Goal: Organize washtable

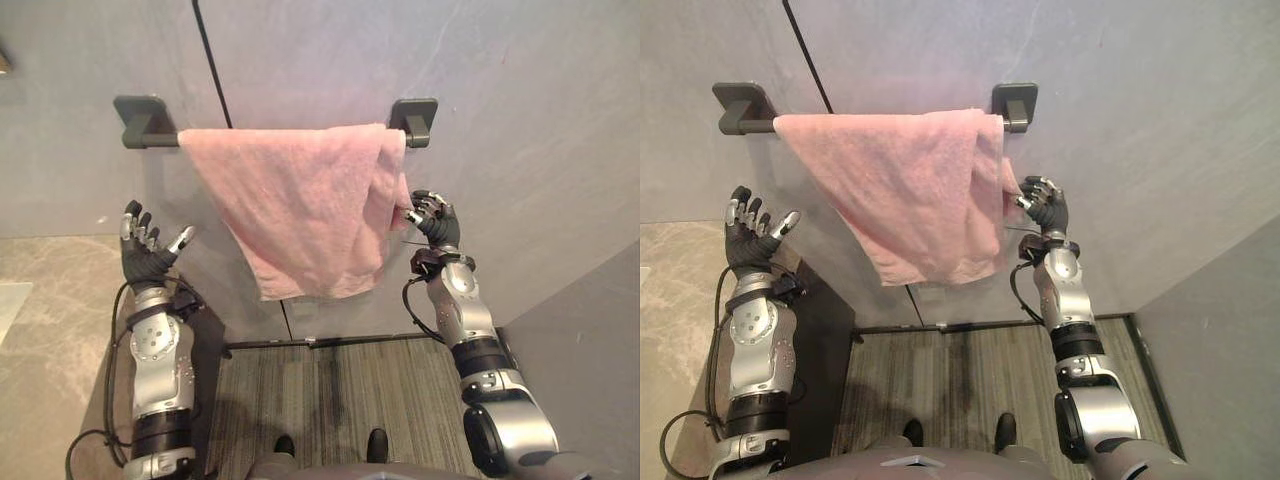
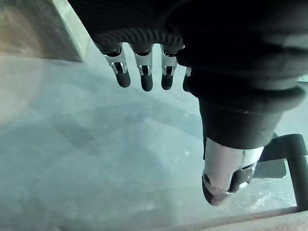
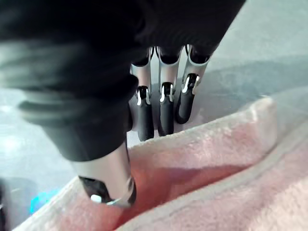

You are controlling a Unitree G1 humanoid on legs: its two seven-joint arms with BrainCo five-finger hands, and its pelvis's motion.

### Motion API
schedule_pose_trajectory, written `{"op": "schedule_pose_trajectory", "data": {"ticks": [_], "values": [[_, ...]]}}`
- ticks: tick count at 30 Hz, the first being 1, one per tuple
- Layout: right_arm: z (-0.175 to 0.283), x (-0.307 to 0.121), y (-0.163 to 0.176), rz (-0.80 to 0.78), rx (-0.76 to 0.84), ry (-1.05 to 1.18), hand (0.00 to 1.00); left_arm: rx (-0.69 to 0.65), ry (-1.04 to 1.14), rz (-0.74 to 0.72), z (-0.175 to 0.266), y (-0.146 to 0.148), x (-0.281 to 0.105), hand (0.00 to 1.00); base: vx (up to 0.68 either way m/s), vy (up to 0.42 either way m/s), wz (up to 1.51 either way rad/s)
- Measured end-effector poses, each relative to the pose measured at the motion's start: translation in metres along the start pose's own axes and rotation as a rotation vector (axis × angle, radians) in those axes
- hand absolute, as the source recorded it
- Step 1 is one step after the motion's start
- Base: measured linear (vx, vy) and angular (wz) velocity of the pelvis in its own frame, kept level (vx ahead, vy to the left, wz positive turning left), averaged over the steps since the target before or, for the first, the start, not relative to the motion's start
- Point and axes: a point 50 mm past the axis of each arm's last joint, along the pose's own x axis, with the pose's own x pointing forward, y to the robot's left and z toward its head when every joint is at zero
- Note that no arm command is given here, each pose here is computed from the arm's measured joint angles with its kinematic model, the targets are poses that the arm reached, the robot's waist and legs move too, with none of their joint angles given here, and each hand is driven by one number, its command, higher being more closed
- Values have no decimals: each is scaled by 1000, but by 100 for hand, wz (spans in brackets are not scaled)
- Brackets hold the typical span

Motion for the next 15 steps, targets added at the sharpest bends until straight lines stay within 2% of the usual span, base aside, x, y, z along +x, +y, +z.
{"op": "schedule_pose_trajectory", "data": {"ticks": [5,15], "values": [[-6,-8,-5,1,-3,12,0,-5,32,-16,-5,5,-10,0,0,0,0],[-38,-64,-43,-93,-26,99,0,-103,77,10,-6,13,-59,0,0,0,0]]}}
